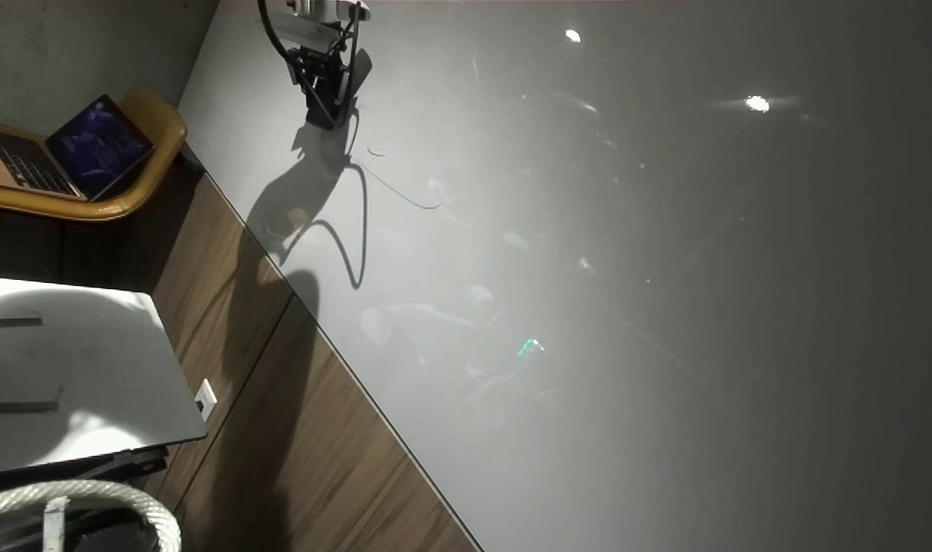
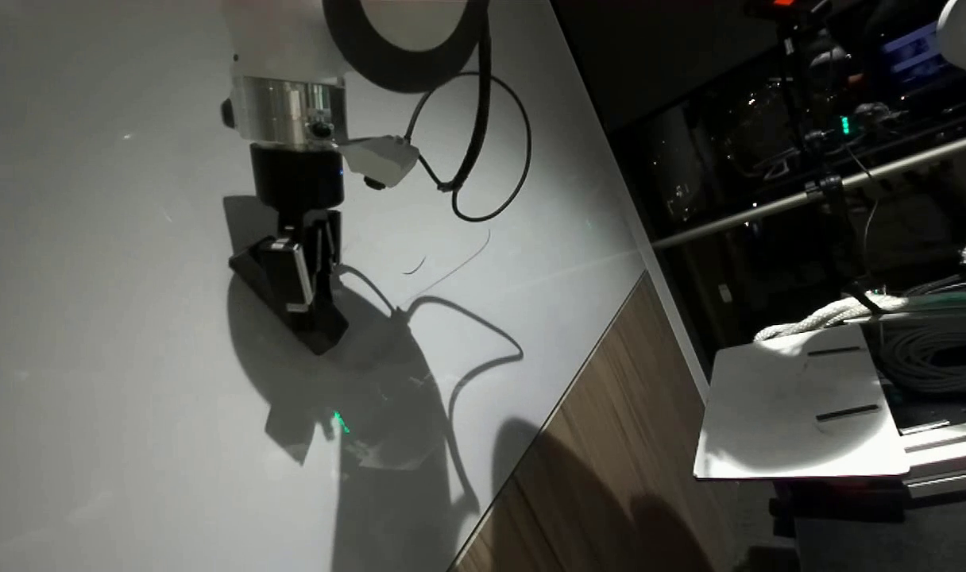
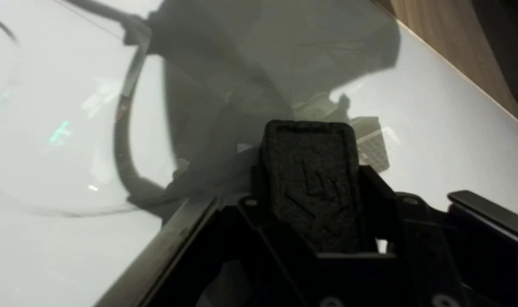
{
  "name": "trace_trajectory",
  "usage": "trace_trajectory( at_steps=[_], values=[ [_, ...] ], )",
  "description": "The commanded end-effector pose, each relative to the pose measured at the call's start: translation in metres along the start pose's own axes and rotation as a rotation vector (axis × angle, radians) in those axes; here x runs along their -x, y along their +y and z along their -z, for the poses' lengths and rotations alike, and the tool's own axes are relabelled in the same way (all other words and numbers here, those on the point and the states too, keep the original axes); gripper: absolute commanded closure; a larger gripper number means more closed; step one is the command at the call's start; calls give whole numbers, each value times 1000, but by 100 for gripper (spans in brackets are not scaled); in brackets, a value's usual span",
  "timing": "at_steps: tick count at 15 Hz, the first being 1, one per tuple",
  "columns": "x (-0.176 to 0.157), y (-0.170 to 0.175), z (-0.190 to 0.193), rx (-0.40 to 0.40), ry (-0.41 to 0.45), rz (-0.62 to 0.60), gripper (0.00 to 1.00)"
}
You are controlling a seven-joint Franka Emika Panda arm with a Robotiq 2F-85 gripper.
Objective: Use the eraser to wipe the whiteboard.
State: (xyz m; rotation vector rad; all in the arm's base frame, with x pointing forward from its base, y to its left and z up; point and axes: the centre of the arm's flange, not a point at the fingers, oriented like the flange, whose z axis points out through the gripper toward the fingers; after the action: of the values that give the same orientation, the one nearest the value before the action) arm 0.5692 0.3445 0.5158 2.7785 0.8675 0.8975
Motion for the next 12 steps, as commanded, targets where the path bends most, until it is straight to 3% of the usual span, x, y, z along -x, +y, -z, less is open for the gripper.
trace_trajectory(
  at_steps=[1,7,12],
  values=[
    [-72,0,-39,0,37,39,71],
    [-72,8,-65,39,-94,43,71],
    [-51,27,-41,123,-76,75,71]
  ],
)
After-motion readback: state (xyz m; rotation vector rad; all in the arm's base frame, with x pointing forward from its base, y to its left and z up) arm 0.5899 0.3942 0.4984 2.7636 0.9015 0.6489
